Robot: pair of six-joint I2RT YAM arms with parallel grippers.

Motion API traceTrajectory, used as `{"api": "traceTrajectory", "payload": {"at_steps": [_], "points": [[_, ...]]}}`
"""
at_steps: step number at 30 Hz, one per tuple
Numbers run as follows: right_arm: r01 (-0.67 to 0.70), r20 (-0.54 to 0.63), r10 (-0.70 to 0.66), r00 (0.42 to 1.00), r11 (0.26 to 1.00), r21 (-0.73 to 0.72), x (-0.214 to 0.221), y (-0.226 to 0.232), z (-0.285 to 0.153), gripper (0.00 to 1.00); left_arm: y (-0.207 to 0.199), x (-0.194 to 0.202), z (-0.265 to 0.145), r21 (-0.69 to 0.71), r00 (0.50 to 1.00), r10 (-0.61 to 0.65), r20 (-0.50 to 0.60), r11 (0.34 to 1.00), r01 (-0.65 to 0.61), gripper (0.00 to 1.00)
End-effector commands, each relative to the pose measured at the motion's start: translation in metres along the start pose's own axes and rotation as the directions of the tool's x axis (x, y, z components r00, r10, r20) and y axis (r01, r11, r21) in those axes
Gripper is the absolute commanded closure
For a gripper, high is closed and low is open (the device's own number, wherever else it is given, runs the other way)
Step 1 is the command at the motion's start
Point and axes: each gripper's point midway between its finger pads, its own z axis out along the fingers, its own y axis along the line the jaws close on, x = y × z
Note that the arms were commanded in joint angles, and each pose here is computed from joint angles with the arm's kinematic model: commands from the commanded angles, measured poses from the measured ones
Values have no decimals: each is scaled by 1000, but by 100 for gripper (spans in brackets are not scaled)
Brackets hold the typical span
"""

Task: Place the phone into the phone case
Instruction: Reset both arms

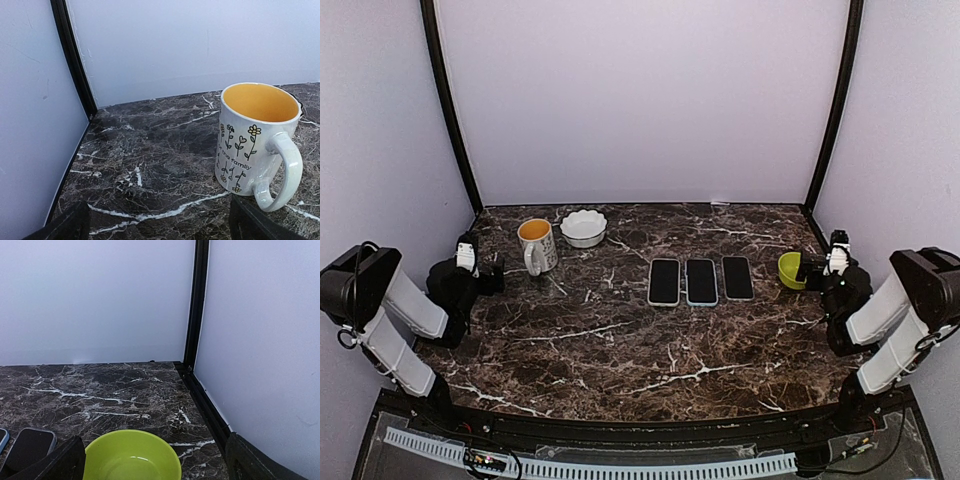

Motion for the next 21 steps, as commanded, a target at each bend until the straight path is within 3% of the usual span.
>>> {"api": "traceTrajectory", "payload": {"at_steps": [1, 6, 21], "points": [[-31, 6, 31, 999, 998, 46, -5, -9, 5, 2, 0, -11, 3, 15, 999, -12, 33, 1000, 11, 1], [-66, -5, 67, 998, 990, 125, -3, -22, 8, 2, -1, -11, 3, 17, 999, -12, 32, 1000, 11, 1], [-68, -7, 69, 998, 989, 130, -2, -22, 9, 1, -1, -11, 4, 19, 999, -13, 29, 1000, 13, 1]]}}
